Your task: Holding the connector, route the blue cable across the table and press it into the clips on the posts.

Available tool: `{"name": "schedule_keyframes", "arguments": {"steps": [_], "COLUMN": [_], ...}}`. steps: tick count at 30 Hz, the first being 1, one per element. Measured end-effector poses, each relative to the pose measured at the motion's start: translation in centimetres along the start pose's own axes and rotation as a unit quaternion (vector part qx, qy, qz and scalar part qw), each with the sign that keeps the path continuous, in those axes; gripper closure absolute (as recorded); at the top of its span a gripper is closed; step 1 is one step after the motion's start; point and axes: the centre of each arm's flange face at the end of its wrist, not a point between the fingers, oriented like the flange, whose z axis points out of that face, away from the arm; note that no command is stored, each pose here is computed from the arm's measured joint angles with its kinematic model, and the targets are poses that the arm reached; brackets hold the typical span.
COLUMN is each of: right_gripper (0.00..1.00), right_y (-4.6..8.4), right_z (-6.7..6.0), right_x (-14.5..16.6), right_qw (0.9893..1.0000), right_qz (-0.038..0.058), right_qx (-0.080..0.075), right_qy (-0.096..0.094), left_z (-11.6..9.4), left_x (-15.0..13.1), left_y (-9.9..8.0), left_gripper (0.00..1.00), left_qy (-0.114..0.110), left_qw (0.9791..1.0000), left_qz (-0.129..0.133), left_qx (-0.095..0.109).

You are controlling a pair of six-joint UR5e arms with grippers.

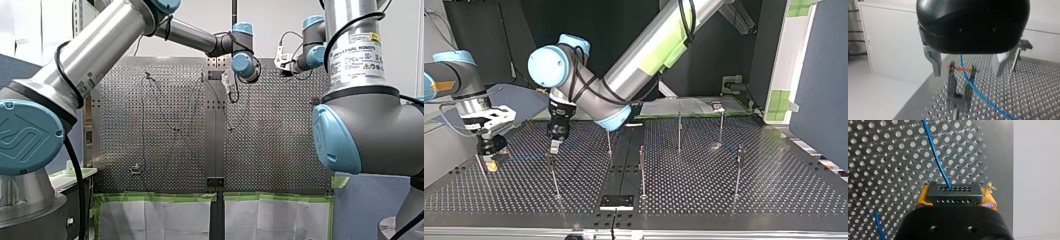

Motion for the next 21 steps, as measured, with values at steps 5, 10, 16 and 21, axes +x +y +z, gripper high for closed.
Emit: {"name": "schedule_keyframes", "arguments": {"steps": [5,10,16,21], "right_gripper": [1.00,1.00,1.00,1.00], "right_y": [-0.1,-0.1,-0.1,-0.1], "right_z": [0.0,0.0,0.0,0.0], "right_x": [0.0,0.0,0.0,0.0], "right_qw": [1.0000,1.0000,1.0000,1.0000], "right_qz": [0.0001,0.0001,0.0001,0.0002], "right_qx": [0.001,0.001,0.001,0.001], "right_qy": [0.000,0.000,0.000,0.000], "left_z": [-1.2,-2.5,-4.9,-6.2], "left_x": [-1.3,-2.5,-3.6,-4.7], "left_y": [0.9,2.6,3.5,4.1], "left_gripper": [0.00,0.00,0.00,0.00], "left_qy": [0.000,0.009,0.025,0.018], "left_qw": [0.9998,0.9981,0.9948,0.9948], "left_qz": [0.012,0.038,0.065,0.055], "left_qx": [-0.017,-0.047,-0.074,-0.084]}}
